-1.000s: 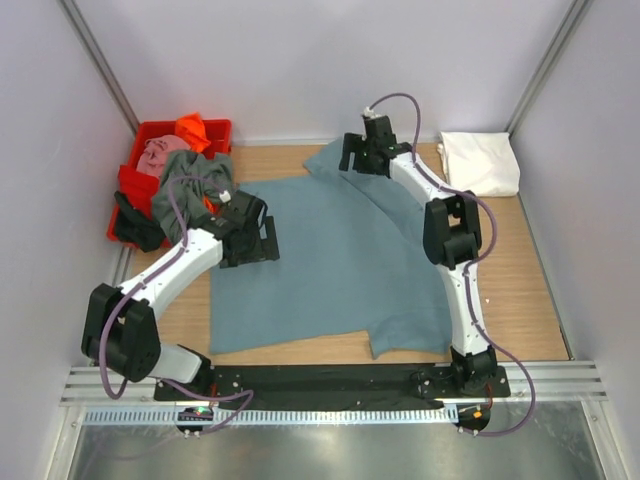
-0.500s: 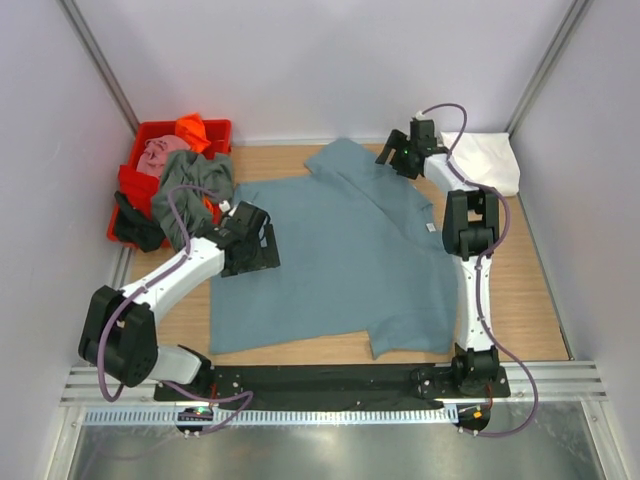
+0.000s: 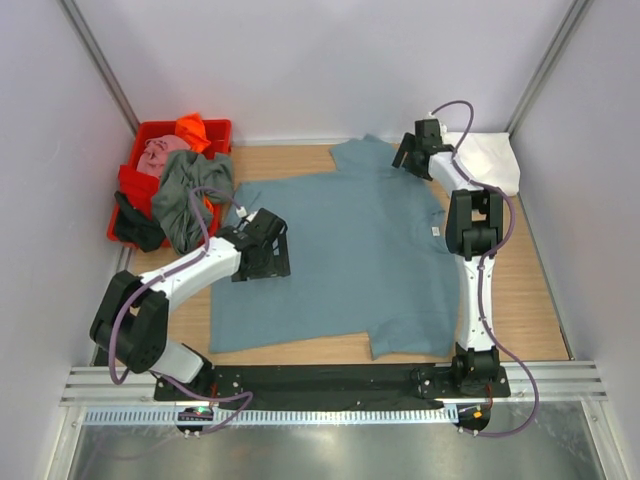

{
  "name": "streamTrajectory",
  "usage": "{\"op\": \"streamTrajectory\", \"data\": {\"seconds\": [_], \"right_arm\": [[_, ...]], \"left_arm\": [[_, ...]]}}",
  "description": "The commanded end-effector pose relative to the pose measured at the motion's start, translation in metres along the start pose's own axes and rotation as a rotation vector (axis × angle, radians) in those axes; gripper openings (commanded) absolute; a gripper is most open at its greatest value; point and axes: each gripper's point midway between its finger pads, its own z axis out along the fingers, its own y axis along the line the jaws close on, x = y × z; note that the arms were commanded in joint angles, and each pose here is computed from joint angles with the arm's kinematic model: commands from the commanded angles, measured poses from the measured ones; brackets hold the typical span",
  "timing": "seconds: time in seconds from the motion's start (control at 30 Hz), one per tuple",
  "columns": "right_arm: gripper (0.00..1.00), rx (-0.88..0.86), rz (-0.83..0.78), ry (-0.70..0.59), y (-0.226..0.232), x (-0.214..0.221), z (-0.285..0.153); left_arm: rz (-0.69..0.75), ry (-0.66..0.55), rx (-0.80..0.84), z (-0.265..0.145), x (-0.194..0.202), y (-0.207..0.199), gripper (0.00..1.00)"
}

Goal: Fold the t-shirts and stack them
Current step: Flatten the tshirt out

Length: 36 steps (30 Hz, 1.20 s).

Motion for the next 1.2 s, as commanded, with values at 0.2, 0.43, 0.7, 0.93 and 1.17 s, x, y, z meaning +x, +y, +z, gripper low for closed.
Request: {"op": "streamTrajectory", "data": {"seconds": [0.2,0.43,0.7,0.93,1.17], "right_arm": [[0.8,0.4,-0.041,0.022,-0.1,0.0,-0.006],[0.83,0.397,-0.062,-0.018,-0.095,-0.028,-0.007],[0.89,0.027,-0.095,-0.112,0.013,-0.079,-0.058],[0.92,-0.148,-0.095,-0.144,0.072,-0.065,-0.172],[0.92,-0.173,-0.029,0.034,0.038,0.097,-0.219]], "left_arm": [[-0.008,-0.038,-0.016,-0.004,0.002,0.002,0.96],[0.026,-0.009,-0.003,-0.002,0.024,-0.017,0.96],[0.071,0.078,0.067,0.0,0.092,-0.066,0.97],[0.139,-0.02,0.068,-0.038,0.082,-0.092,0.96],[0.178,-0.276,-0.076,-0.066,-0.086,-0.084,0.94]]}}
